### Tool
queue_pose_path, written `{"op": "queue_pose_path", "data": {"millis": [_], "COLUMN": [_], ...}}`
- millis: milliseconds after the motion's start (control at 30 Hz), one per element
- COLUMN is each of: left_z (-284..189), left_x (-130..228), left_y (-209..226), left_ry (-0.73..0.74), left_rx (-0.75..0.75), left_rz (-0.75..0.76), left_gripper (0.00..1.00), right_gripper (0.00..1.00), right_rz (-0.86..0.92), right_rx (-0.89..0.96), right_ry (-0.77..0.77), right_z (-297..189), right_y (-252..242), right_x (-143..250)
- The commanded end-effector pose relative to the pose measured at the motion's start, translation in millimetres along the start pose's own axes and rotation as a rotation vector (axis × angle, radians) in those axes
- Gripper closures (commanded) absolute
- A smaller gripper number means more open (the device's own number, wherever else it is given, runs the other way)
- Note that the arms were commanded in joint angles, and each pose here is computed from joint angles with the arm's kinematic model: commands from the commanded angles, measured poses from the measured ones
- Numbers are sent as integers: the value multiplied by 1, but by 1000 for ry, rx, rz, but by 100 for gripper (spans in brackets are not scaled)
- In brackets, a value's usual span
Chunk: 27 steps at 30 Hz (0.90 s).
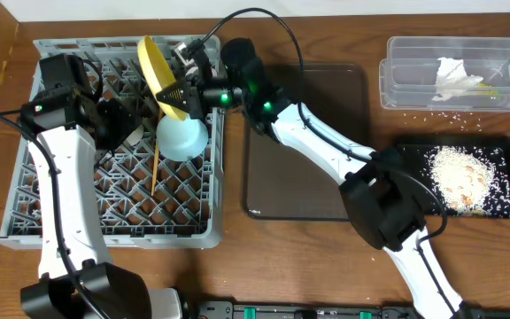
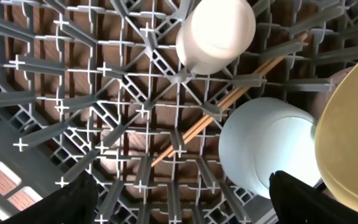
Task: Sort waste into correct bins and load items into the dishwasher
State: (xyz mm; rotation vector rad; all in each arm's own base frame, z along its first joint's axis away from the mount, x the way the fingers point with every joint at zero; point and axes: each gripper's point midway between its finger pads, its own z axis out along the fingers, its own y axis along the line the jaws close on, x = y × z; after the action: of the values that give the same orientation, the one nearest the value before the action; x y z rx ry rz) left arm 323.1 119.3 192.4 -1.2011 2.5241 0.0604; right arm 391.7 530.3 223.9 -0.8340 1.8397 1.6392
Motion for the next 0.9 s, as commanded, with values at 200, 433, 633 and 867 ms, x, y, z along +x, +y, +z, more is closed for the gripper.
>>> {"op": "queue_pose_path", "data": {"millis": [200,433,633,867], "left_z": [-8,-27,-36,-35], "left_x": [-5,-10,-6,-2], "left_y": [-1,-3,-31,-105], "left_ry": [-41,-98,-78,-152], "left_rx": [23,63,227,434], "left_rz": [10,5,68,499], "left_gripper": [11,11,32,28], "right_gripper": [51,45,32,1], "right_rz": [27,20,-4,115], "right_rx": [-42,-54,-92,83], "right_ry": [40,37,25,-6], "right_z": [0,-5,-32,-113], "right_y": [14,14,15,-45], "right_x": [5,-1,-31,-73]}}
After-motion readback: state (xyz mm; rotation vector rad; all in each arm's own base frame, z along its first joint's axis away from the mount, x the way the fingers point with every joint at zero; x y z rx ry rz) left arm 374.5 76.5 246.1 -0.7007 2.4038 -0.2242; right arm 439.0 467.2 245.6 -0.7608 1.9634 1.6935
